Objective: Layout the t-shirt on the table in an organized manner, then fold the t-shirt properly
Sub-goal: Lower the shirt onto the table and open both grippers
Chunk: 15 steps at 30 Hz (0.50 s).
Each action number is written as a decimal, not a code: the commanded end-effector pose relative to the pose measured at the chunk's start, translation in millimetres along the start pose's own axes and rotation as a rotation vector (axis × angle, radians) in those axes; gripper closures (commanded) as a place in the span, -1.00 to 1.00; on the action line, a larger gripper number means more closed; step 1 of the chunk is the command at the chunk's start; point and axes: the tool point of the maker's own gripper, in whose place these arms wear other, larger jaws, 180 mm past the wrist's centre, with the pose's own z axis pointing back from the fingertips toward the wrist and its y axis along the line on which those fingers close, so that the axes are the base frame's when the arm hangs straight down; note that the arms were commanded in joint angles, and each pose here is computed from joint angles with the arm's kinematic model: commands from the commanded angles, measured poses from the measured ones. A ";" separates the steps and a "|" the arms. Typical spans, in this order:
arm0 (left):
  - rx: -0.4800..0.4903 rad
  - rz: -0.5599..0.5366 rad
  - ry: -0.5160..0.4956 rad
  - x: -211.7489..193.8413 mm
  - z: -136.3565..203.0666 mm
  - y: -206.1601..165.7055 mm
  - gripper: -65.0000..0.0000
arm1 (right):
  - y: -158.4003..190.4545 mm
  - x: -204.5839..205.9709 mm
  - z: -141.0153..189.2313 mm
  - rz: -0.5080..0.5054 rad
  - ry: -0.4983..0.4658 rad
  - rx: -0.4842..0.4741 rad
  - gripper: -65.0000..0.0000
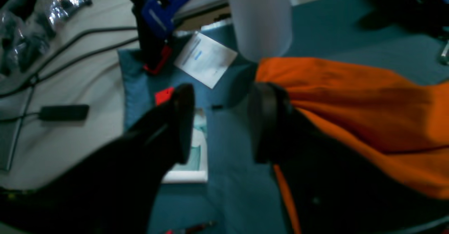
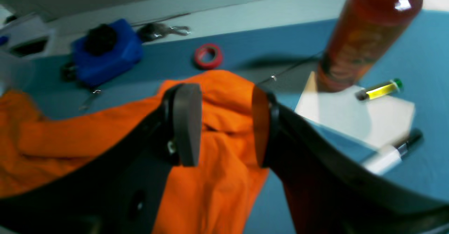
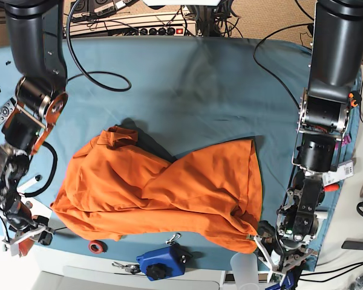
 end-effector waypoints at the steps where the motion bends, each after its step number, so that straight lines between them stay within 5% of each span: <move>1: 0.017 -0.010 -0.098 42.0 12.0 10.0 0.33 | 0.6 31.2 13.2 0.027 -0.087 0.006 0.26; 8: 0.059 0.017 -0.215 60.8 86.3 16.5 0.36 | 19.2 5.6 57.7 0.160 -0.104 0.006 0.26; 15: 0.082 0.112 -0.206 13.2 148.7 49.0 0.36 | 34.9 -38.1 93.7 0.276 -0.037 -0.020 0.26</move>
